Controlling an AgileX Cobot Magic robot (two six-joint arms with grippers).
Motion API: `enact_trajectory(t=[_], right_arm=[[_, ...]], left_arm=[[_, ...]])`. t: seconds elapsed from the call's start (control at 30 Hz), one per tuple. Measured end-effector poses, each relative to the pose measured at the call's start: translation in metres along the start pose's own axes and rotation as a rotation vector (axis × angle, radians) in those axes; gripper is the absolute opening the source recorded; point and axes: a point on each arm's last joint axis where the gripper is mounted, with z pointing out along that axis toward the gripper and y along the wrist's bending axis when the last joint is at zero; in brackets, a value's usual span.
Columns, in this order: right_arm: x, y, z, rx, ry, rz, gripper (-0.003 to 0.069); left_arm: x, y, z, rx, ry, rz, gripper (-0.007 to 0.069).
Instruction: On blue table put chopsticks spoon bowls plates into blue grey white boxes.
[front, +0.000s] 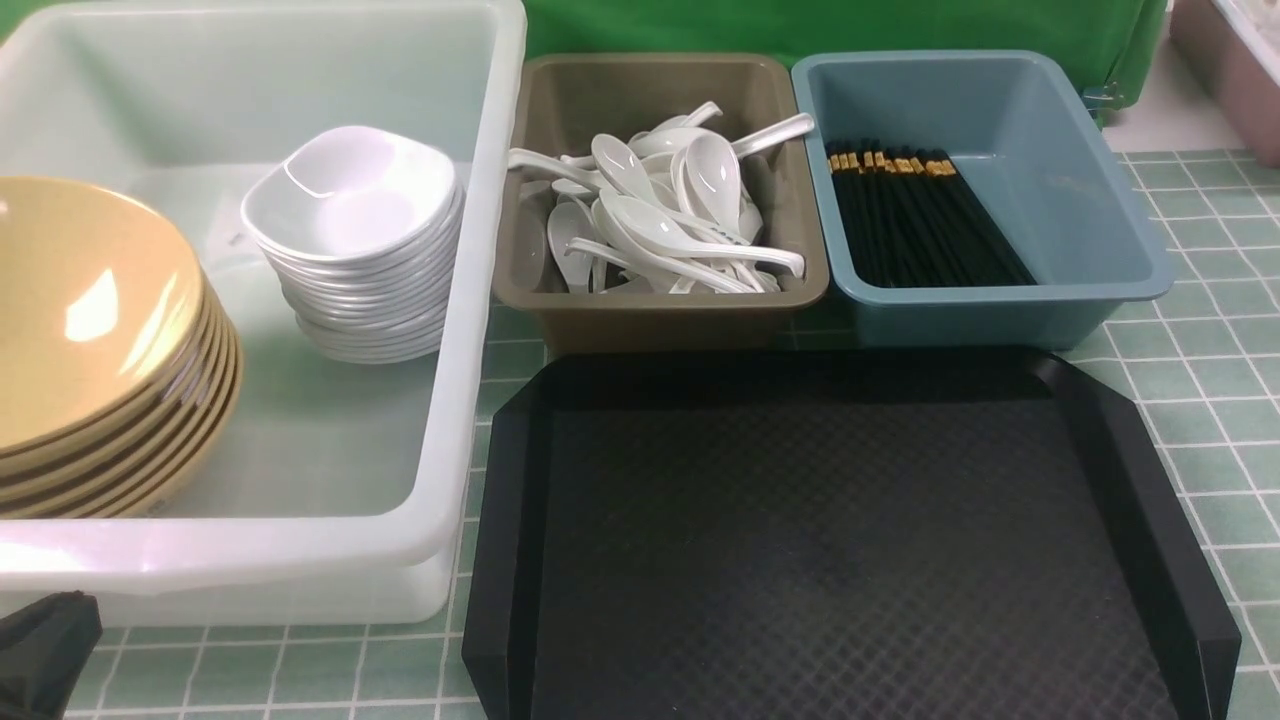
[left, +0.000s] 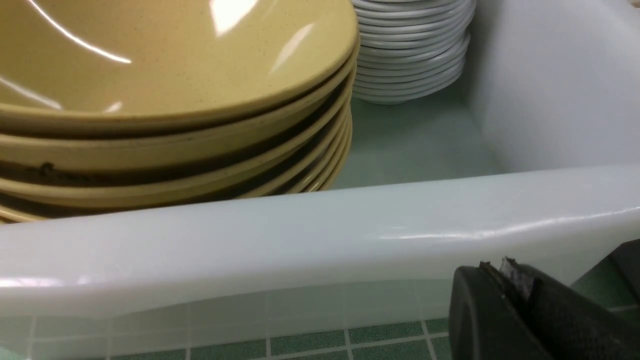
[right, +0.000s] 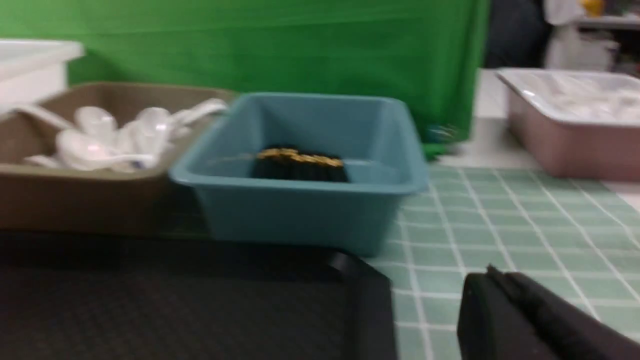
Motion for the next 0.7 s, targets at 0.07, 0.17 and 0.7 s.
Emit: enact_trajectory(t=[0.07,0.17,0.7], right_arm=[[0.007,-0.003,-0.002,0.045,0.065,0.006,0.0035],[0.014,-0.005,-0.003,0.084,0.140,0.000,0.0035],[0.019,-0.007,-0.004,0.105,0.198,0.002,0.0035]], left_arm=[[0.000,0.000,0.000,0.000,0.001,0.000,0.0002],[0.000,0.000,0.000,0.000,0.001,0.000,0.0002],[0.000,0.000,0.000,0.001,0.003,0.000,0.0002]])
